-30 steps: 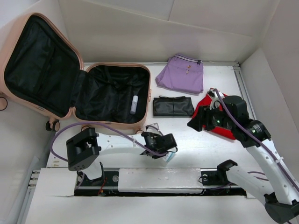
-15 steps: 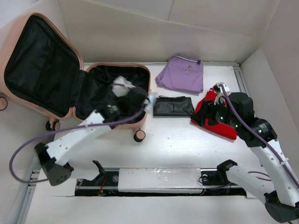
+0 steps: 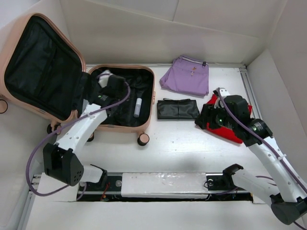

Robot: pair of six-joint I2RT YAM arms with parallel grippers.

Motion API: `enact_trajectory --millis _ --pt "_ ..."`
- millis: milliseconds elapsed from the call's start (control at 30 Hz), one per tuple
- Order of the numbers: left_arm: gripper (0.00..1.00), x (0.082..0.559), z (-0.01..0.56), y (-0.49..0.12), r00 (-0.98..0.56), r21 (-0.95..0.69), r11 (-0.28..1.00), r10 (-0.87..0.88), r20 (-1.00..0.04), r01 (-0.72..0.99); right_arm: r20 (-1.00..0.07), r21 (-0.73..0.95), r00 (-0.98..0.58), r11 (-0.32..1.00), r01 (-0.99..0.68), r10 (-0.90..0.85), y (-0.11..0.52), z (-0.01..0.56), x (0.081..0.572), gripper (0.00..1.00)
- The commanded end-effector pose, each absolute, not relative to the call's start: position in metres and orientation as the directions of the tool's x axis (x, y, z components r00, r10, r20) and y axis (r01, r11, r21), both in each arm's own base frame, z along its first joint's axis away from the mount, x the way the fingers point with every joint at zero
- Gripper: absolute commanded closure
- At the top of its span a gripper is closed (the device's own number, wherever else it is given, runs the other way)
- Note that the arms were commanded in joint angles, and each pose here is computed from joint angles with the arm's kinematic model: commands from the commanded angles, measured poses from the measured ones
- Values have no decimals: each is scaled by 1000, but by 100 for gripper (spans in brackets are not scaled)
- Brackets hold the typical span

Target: Pack the luggage

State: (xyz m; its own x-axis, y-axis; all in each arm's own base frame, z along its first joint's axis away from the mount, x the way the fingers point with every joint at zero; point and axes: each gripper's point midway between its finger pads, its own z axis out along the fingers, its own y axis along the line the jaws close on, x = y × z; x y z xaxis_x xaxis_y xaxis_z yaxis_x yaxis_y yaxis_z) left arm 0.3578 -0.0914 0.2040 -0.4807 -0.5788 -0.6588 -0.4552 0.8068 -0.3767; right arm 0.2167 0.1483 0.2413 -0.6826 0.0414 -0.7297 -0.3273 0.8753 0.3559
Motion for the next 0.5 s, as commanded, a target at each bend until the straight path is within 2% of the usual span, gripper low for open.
enact_trajectory --millis 0,233,300,467 --pt "20 359 256 -170 -523 -472 861 -494 -694 -186 -754 324 -648 918 -229 104 132 241 231 33" --pt "25 331 229 -309 -678 -443 895 -293 -674 53 -696 299 -658 949 99 288 78 208 263 33" --pt "25 326 204 -332 -718 -438 897 -265 -644 62 -706 326 -628 937 123 328 72 222 269 33" --pt "27 332 162 -348 -724 -581 811 -438 -533 -63 -754 367 -532 919 145 385 54 260 256 33"
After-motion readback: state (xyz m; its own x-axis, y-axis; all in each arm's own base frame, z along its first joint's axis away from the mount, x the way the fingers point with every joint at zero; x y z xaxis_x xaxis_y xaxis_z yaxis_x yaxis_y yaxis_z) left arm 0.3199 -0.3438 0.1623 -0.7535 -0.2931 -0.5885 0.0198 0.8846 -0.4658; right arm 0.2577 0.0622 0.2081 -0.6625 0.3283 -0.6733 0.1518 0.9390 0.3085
